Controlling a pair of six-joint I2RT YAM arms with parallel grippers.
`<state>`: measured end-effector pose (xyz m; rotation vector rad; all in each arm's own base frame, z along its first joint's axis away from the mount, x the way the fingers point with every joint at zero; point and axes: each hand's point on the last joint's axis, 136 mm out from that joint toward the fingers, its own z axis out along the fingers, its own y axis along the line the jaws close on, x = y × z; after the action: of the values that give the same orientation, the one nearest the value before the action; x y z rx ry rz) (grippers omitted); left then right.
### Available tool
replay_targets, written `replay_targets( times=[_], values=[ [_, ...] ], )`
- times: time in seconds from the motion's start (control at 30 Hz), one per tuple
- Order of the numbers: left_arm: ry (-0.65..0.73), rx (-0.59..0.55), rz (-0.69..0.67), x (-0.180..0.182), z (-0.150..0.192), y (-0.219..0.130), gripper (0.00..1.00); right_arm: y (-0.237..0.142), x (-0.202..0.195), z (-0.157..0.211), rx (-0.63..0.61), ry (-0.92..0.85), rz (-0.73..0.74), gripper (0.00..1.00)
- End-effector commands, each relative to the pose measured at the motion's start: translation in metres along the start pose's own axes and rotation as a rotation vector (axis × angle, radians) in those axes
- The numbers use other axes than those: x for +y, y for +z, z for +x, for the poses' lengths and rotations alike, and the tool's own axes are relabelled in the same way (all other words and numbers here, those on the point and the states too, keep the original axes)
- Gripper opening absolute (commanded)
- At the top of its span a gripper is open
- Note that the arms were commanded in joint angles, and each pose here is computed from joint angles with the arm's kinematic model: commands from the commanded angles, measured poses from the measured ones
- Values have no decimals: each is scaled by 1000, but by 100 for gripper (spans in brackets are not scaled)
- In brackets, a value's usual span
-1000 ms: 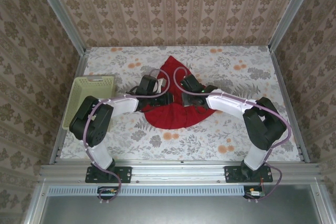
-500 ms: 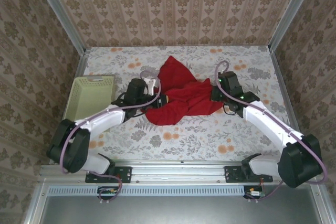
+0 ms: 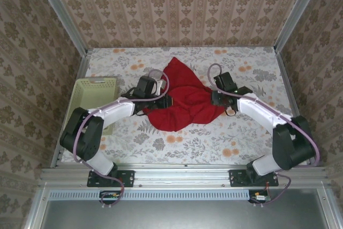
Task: Fold the inside-out t-shirt
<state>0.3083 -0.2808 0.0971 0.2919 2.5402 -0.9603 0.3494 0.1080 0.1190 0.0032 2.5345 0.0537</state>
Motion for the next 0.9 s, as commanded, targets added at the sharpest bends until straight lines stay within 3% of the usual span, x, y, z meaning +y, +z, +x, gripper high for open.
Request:
replay_targets(
  times=[0.0,0.1,0.2,0.37,0.7,0.87],
  values=[
    [29,40,-66,-3,6,-14,37,-47,27,-8,-64,-83,-131,47],
    [46,33,-139,0,15,-29,48,-62,72,10,-41,-114,-268,50],
    [50,24,-102,-16,26,-34,55,-59,105,25,-22,-133,-328,55],
    [-16,-2,11,-39,36,-23,56,-35,130,31,13,-146,-340,58],
    [-82,4,30,-29,38,9,44,14,121,47,78,-141,-196,61],
    [-85,35,7,-19,46,21,33,28,107,43,64,-132,-82,50]
  ],
)
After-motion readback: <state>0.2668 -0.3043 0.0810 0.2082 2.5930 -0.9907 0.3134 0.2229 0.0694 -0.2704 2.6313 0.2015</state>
